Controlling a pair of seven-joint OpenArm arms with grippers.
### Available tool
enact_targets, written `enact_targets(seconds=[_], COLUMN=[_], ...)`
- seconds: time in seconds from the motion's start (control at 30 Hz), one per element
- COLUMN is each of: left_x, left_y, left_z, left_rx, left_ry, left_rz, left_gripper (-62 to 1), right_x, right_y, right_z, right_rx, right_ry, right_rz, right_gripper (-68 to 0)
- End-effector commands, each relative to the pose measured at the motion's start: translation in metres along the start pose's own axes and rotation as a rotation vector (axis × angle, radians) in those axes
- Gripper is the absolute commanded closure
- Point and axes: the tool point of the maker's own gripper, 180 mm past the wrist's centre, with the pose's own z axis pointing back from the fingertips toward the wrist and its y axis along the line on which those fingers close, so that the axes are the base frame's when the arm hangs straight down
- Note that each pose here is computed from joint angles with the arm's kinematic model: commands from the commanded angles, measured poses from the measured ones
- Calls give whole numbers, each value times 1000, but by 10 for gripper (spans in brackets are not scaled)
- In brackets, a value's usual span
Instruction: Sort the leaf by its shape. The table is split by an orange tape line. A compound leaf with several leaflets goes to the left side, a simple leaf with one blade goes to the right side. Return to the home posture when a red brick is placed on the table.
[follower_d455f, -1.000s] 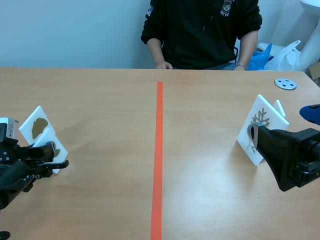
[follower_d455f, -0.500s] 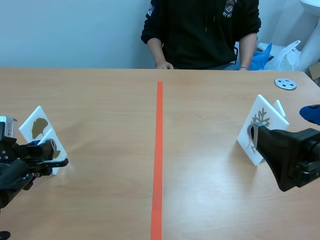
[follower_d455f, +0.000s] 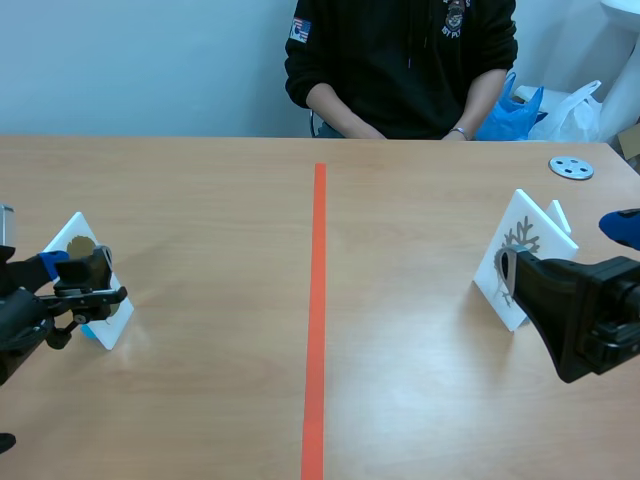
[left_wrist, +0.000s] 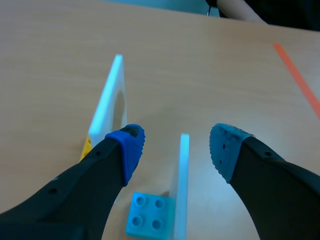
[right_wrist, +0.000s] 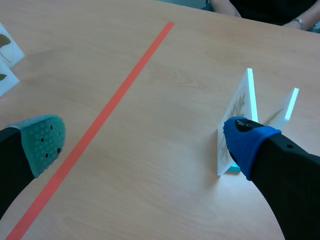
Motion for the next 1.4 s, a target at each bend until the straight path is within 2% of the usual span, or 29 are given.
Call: enact_targets(seconds=[0.0,0.13,0.3,0.47,0.57,0.63,0.73,0.87,0.97,1.17,1.37], left_x=[25,46,81,111,114,114,113,101,89,80,80], left_y=[-4,-19,-57,-115,-148,-160,-174,-179,-174,-161,-161], left_z=[-3,2,25,59,83,96,111,123,123,118,118], left_rx=[-20,-62,-175,-389,-530,-585,-641,-659,-629,-543,-543], left_ry=[-63,-92,-144,-172,-145,-126,-95,-20,26,67,66], left_rz=[-7,-9,-1,6,-35,-40,-39,-51,-84,-84,-84], left_gripper=[-346,-346,-352,-479,-570,-623,-623,-623,-623,-623,-623], right_x=[7,7,7,8,8,8,8,7,6,5,6], right_y=[-1,-1,-1,-1,-1,-1,-1,-1,-1,-1,-1], right_z=[-1,-1,-1,-1,-1,-1,-1,-1,-1,-1,-1], right_rx=[0,0,0,1,1,1,1,1,1,1,-1], right_ry=[-32,-32,-32,-35,-34,-34,-34,-29,-21,-18,-23], right_rz=[-3,-3,-3,-3,-1,0,-1,0,0,0,10], right_gripper=[-679,-679,-679,-679,-679,-679,-679,-679,-679,-679,-679])
